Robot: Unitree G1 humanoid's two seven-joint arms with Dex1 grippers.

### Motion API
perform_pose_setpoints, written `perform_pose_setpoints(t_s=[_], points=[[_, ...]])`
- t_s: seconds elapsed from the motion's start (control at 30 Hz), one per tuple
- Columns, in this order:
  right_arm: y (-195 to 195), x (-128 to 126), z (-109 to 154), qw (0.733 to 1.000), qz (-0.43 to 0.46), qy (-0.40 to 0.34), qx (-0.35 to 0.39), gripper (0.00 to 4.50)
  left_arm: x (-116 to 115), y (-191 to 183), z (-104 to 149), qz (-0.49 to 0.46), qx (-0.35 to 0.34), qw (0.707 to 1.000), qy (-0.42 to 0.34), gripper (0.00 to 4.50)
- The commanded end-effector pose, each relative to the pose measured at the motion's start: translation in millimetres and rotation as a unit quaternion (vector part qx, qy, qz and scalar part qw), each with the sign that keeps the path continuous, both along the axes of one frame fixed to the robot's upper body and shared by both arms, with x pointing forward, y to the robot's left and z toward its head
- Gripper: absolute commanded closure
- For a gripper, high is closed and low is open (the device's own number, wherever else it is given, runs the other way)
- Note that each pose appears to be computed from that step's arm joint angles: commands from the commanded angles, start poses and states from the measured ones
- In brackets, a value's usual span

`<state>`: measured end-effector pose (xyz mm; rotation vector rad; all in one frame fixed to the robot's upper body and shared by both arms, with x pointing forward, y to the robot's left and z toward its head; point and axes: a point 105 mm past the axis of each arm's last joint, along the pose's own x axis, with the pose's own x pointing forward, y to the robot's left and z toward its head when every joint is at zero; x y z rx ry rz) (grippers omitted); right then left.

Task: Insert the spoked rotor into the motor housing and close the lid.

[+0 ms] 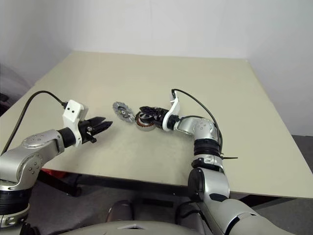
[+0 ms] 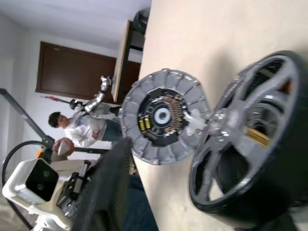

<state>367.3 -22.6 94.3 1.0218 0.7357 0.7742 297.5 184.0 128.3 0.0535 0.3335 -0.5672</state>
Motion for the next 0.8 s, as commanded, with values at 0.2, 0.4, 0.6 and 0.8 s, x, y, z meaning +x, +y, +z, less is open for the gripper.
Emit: perform_pose_setpoints(t_s=[0.2,0.4,0.6,0.8], points=[[2,4,4,1.000,-0.003,-0.009,0.012,4.21,2,-3,11,-0.006,0.004,1.000,-0.024,2.53],[9,7,25,0.997,0.002,-0.004,0.083,4.21,3,-3,11,-0.007,0.004,1.000,-0.025,2.53],[19,13,24,0.994,-0.014,0.014,0.110,4.21,3,-3,11,-0.008,0.006,1.000,-0.024,2.53],[16,16,9,0.995,-0.031,0.024,0.094,4.21,1,-1,12,-0.005,0.009,1.000,-0.025,2.53]])
